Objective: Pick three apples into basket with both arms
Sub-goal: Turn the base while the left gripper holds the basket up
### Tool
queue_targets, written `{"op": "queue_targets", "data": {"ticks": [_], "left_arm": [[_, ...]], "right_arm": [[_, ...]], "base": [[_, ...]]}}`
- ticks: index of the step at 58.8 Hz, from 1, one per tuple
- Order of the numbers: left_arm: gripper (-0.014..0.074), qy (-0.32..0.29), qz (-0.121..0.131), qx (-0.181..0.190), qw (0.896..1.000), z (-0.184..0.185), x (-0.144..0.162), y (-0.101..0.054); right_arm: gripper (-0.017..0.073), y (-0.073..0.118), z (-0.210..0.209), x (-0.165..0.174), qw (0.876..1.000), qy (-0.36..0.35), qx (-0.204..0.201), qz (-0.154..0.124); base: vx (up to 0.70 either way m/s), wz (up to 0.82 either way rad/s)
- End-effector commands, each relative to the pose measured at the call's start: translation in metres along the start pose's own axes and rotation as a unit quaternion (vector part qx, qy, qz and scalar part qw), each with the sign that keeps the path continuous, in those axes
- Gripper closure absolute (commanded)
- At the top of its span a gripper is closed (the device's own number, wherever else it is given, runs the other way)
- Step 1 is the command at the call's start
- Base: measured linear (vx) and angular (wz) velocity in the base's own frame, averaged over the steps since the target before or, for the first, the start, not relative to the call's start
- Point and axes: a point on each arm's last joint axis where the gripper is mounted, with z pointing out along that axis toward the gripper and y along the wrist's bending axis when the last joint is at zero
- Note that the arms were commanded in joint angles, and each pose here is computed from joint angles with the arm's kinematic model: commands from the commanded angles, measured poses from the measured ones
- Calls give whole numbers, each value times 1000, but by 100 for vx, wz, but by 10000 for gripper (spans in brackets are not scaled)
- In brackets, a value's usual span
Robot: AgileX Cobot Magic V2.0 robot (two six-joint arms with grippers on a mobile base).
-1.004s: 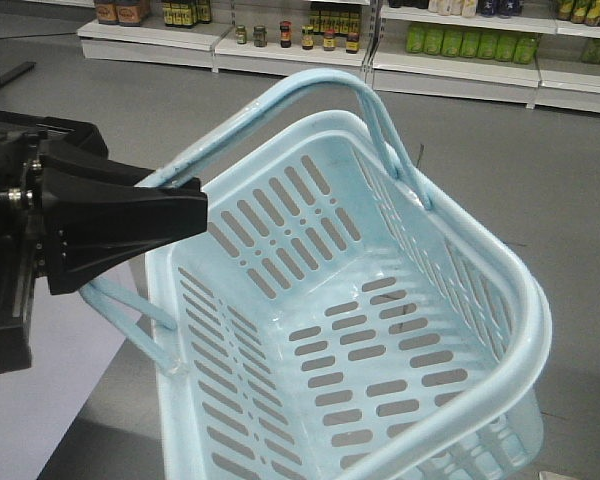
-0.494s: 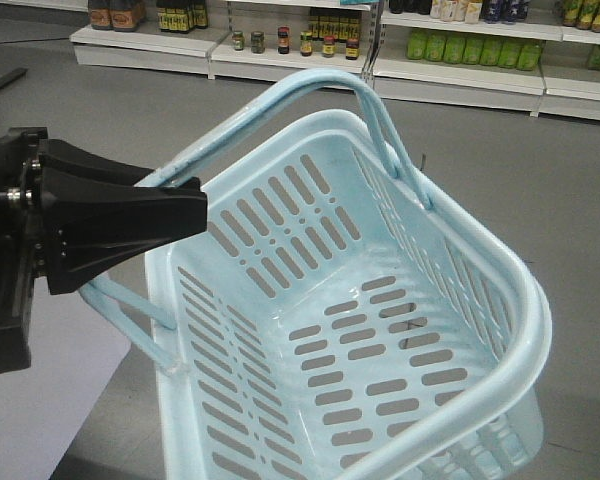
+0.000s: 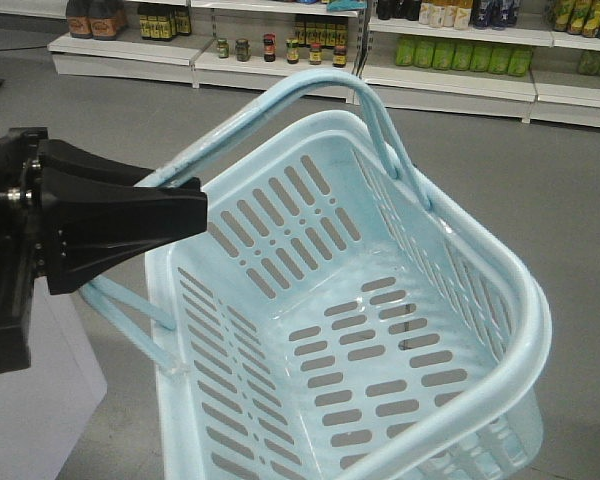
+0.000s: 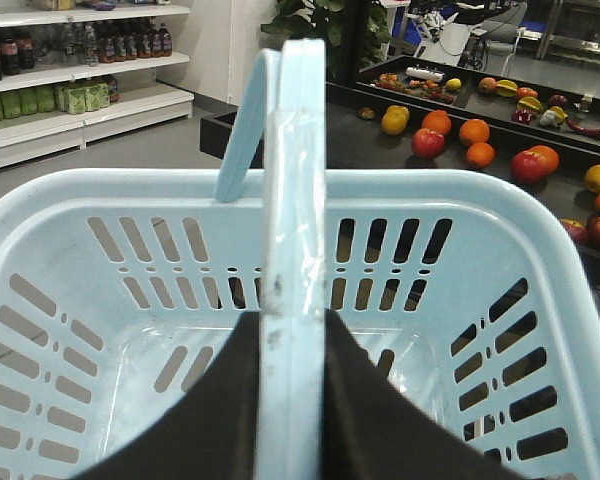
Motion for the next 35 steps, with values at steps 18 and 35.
{"op": "queue_targets", "data": {"ticks": [18, 35], "left_arm": [[599, -13, 22, -14, 1000, -5, -11, -6], [599, -13, 22, -14, 1000, -5, -11, -6]], "right_arm": [[564, 1, 0, -3, 999, -35, -8, -12], [564, 1, 0, -3, 999, -35, -8, -12]], "base": [[23, -10], [23, -18]]}}
